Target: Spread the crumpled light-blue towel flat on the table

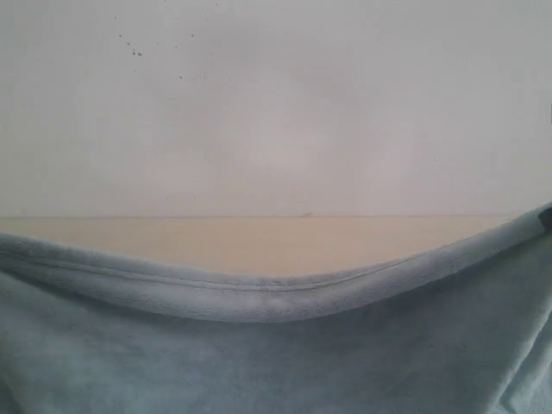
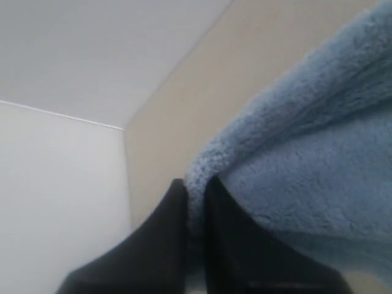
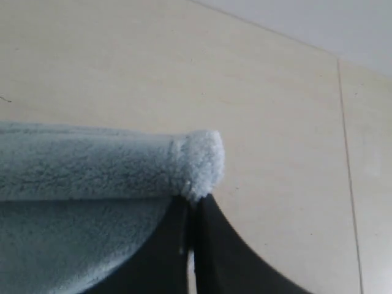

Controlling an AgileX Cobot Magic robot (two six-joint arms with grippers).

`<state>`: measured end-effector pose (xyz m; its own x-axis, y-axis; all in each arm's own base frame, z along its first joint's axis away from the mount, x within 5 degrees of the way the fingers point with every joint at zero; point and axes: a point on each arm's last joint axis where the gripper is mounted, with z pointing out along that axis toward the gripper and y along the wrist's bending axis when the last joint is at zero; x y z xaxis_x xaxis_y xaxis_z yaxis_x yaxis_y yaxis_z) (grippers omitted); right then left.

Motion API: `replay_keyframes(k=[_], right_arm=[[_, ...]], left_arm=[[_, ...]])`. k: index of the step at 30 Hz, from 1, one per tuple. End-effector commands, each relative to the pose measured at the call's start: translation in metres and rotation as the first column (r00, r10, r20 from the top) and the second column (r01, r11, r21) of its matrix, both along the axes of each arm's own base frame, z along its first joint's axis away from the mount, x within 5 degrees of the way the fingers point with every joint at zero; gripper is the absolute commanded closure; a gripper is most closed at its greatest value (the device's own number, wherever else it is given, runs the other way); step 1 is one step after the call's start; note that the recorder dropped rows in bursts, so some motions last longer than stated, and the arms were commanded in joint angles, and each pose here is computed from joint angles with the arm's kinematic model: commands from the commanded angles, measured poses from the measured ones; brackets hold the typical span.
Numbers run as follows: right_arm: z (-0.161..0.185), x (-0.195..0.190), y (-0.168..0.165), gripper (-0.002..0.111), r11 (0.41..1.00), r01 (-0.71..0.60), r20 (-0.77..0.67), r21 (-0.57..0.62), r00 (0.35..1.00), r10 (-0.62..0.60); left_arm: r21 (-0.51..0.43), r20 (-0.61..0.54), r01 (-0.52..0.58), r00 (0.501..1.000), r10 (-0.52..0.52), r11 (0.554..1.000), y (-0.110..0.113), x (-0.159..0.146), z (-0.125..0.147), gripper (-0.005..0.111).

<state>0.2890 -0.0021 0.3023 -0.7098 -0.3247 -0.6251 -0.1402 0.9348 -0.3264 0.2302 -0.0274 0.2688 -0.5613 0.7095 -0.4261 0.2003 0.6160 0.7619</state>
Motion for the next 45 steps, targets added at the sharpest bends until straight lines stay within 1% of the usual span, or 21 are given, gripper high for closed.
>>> replay_keyframes(k=[1, 4, 7, 10, 16, 20, 21, 22, 24, 27, 28, 30, 32, 34, 37, 38, 40, 41, 42, 43, 45], right_arm=[[-0.039, 0.034, -0.01, 0.108, 0.998, 0.031, -0.017, 0.054, 0.999, -0.03], [-0.06, 0.057, -0.012, 0.108, 0.997, 0.038, -0.062, 0.065, 0.998, -0.034], [-0.075, 0.082, -0.012, 0.108, 0.997, 0.041, -0.102, 0.068, 0.994, -0.034], [-0.078, 0.108, -0.012, 0.108, 0.997, 0.039, -0.09, 0.069, 0.995, -0.033], [-0.078, 0.146, -0.009, 0.108, 0.995, 0.025, -0.085, 0.1, 0.996, -0.017], [-0.074, 0.161, -0.005, 0.108, 0.989, 0.008, -0.058, 0.148, 0.998, 0.001], [-0.073, 0.163, -0.004, 0.106, 0.986, 0.007, -0.052, 0.167, 0.999, 0.002], [-0.073, 0.166, -0.002, 0.101, 0.983, 0.003, -0.06, 0.183, 0.998, 0.008], [-0.074, 0.169, -0.001, 0.085, 0.981, 0.003, -0.097, 0.192, 0.995, 0.016], [-0.076, 0.172, -0.001, 0.053, 0.977, 0.026, -0.11, 0.213, 0.994, -0.002], [-0.076, 0.172, -0.001, 0.05, 0.975, 0.034, -0.106, 0.22, 0.994, -0.011], [-0.072, 0.172, -0.002, 0.055, 0.974, 0.036, -0.087, 0.224, 0.996, -0.016], [-0.066, 0.171, -0.001, 0.059, 0.974, 0.032, -0.075, 0.225, 0.997, -0.015], [-0.055, 0.167, -0.001, 0.06, 0.975, 0.016, -0.062, 0.22, 0.998, -0.002], [-0.038, 0.159, -0.002, 0.062, 0.975, 0.012, -0.037, 0.22, 0.999, -0.004], [-0.031, 0.156, -0.002, 0.067, 0.975, 0.01, -0.032, 0.22, 0.999, -0.003], [-0.023, 0.147, -0.003, 0.083, 0.975, 0.012, -0.025, 0.221, 1.0, -0.006], [-0.019, 0.135, -0.004, 0.104, 0.975, 0.013, -0.03, 0.22, 1.0, -0.007], [-0.02, 0.128, -0.004, 0.108, 0.975, 0.015, -0.038, 0.22, 0.999, -0.007], [-0.024, 0.114, -0.004, 0.107, 0.976, 0.017, -0.058, 0.217, 0.998, -0.004], [-0.035, 0.092, -0.003, 0.107, 0.975, 0.027, -0.093, 0.221, 0.996, -0.006]], left_arm=[[-0.112, 0.014, -0.09, 0.996, 0.092, 0.99, 0.004, 0.044, -0.031, 0.103], [-0.165, -0.029, -0.116, 0.993, 0.112, 0.98, 0.007, 0.075, -0.053, 0.103], [-0.167, -0.065, -0.124, 0.991, 0.115, 0.978, 0.006, 0.103, -0.069, 0.103], [-0.155, -0.068, -0.109, 0.993, 0.1, 0.982, 0.001, 0.128, -0.078, 0.103], [-0.165, -0.032, -0.118, 0.993, 0.114, 0.979, -0.002, 0.176, -0.086, 0.103], [-0.198, 0.006, -0.146, 0.989, 0.15, 0.969, 0.002, 0.195, -0.082, 0.102], [-0.213, 0.019, -0.152, 0.987, 0.159, 0.965, 0.002, 0.198, -0.078, 0.101], [-0.225, 0.03, -0.152, 0.986, 0.163, 0.962, 0.002, 0.201, -0.075, 0.097], [-0.234, 0.033, -0.158, 0.985, 0.17, 0.959, 0.002, 0.202, -0.073, 0.087], [-0.25, 0.0, -0.185, 0.982, 0.191, 0.95, 0.002, 0.2, -0.075, 0.059], [-0.262, -0.006, -0.206, 0.977, 0.212, 0.943, 0.003, 0.199, -0.076, 0.049], [-0.268, -0.014, -0.251, 0.966, 0.257, 0.93, 0.006, 0.197, -0.076, 0.035], [-0.236, -0.001, -0.329, 0.941, 0.338, 0.914, 0.013, 0.193, -0.072, 0.034], [-0.249, 0.033, -0.376, 0.918, 0.396, 0.892, 0.017, 0.188, -0.06, 0.034], [-0.275, 0.068, -0.377, 0.91, 0.409, 0.884, 0.019, 0.177, -0.039, 0.034], [-0.291, 0.068, -0.375, 0.91, 0.41, 0.88, 0.018, 0.172, -0.034, 0.034], [-0.333, 0.058, -0.378, 0.906, 0.419, 0.864, 0.019, 0.157, -0.024, 0.037], [-0.351, 0.034, -0.395, 0.901, 0.433, 0.849, 0.022, 0.142, -0.021, 0.042], [-0.354, 0.015, -0.404, 0.899, 0.437, 0.844, 0.023, 0.133, -0.022, 0.046], [-0.355, -0.02, -0.422, 0.896, 0.444, 0.834, 0.025, 0.114, -0.027, 0.054], [-0.359, -0.085, -0.435, 0.896, 0.436, 0.826, 0.027, 0.087, -0.042, 0.063]])
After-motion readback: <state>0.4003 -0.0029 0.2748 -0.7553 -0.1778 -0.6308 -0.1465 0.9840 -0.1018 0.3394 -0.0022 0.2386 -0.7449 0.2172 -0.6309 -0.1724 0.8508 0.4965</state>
